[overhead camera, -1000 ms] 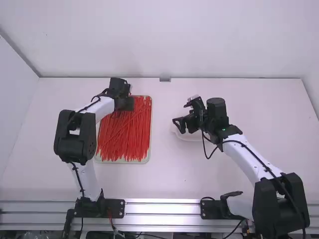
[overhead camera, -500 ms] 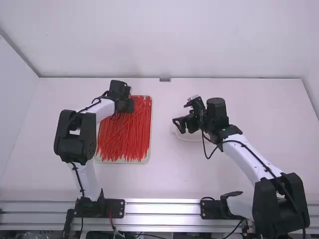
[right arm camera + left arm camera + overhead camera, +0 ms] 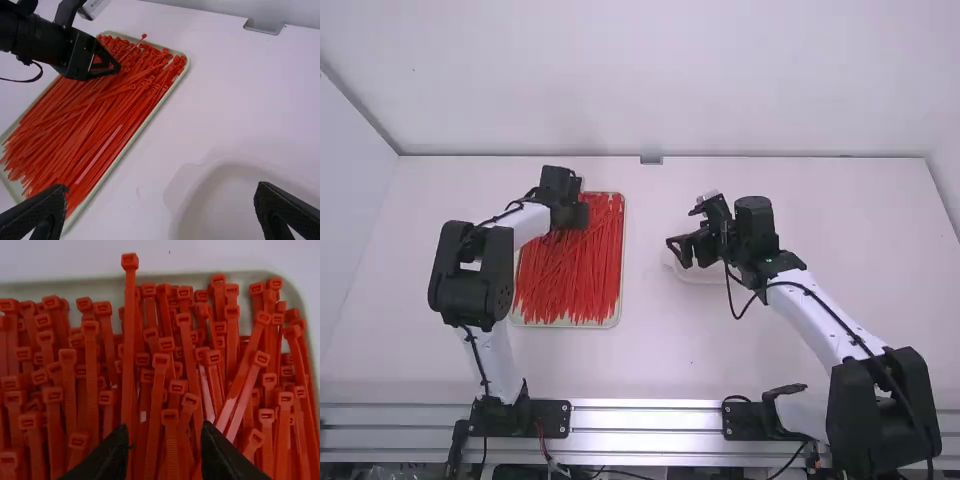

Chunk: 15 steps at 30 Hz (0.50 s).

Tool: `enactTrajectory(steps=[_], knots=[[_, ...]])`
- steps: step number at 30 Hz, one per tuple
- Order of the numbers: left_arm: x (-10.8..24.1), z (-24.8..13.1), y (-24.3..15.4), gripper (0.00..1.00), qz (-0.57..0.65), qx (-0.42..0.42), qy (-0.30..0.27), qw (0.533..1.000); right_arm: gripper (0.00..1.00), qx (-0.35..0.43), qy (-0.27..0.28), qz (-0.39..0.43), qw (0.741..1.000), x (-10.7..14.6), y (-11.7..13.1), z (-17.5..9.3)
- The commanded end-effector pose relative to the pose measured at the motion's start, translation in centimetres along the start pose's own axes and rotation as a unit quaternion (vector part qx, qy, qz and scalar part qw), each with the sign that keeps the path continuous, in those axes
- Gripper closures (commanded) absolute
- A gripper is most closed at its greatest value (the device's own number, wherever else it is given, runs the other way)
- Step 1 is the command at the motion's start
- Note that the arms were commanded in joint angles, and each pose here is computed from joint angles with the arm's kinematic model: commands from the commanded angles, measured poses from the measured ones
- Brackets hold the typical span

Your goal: Fasten the cable tie

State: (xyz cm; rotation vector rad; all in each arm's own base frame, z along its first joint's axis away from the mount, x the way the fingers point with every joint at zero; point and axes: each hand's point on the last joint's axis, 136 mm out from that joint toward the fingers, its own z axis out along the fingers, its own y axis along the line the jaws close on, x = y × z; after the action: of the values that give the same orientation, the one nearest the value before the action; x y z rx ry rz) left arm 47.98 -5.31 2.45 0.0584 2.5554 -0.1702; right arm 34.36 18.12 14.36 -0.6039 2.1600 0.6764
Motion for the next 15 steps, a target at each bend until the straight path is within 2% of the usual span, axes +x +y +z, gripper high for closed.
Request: enactTrajectory(steps=[1,15], knots=[[0.63,0.32,0.09,0.62,-0.002,-0.002,0.006,1.000,0.00,-0.001,-0.010,-0.006,1.000,-1.10,0.01,-0.10],[0.40,1.25,0.15,0.63,-0.012,-0.001,-0.004,1.000,0.00,-0.002,-0.008,-0.006,1.000,-1.02,0.17,-0.03]])
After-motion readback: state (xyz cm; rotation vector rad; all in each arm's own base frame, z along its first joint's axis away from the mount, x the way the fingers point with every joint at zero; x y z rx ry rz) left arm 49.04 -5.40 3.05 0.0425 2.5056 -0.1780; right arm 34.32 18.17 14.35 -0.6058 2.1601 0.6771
